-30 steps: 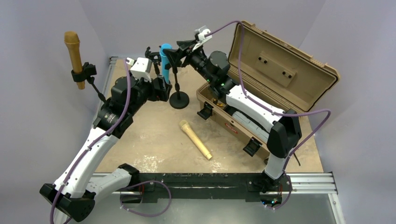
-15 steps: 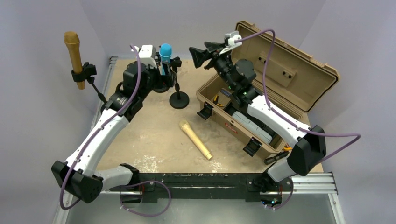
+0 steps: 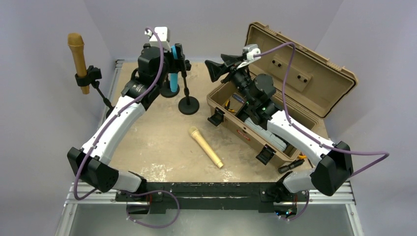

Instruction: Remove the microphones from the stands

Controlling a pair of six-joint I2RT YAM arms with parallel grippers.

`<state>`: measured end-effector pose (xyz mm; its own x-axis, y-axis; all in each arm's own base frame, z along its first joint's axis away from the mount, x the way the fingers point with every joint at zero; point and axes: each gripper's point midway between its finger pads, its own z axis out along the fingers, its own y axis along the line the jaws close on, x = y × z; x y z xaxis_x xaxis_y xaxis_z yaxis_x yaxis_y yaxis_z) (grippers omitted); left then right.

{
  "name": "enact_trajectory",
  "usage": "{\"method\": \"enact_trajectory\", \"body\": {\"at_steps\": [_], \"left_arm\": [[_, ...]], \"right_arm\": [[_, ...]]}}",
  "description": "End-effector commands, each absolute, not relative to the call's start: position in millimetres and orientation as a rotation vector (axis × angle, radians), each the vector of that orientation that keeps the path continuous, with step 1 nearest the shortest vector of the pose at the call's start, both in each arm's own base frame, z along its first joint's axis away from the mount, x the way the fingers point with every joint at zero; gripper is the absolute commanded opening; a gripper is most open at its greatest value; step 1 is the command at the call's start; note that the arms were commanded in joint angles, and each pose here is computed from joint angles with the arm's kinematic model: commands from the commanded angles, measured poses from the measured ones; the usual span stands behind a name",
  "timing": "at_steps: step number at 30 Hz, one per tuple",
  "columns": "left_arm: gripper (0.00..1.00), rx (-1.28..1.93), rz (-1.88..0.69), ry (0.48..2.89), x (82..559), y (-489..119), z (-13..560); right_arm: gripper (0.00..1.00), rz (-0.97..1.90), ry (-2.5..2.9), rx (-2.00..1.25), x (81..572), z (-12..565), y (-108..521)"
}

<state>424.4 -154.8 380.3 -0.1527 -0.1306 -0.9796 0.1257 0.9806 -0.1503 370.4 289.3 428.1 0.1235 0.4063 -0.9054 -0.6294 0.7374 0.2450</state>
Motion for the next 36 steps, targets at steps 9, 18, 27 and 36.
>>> {"method": "enact_trajectory", "body": {"at_steps": [9, 18, 27, 36], "left_arm": [[0.17, 0.147, -0.202, 1.647, 423.3, -169.3, 401.6], [0.00, 0.350, -0.280, 1.590, 388.6, -172.2, 397.7], [0.00, 0.461, -0.285, 1.530, 362.7, -169.1, 396.3], [0.00, 0.434, -0.286, 1.512, 356.1, -163.6, 396.0]], "right_arm": [[0.76, 0.723, 1.181, -0.241, 369.9, 435.7, 285.4], [0.86, 0.776, 0.915, -0.626, 335.5, 443.1, 320.3], [0.86, 0.746, 0.743, -0.935, 327.0, 413.6, 357.0], [0.83, 0.624, 0.739, -0.983, 356.0, 398.2, 367.8]]}}
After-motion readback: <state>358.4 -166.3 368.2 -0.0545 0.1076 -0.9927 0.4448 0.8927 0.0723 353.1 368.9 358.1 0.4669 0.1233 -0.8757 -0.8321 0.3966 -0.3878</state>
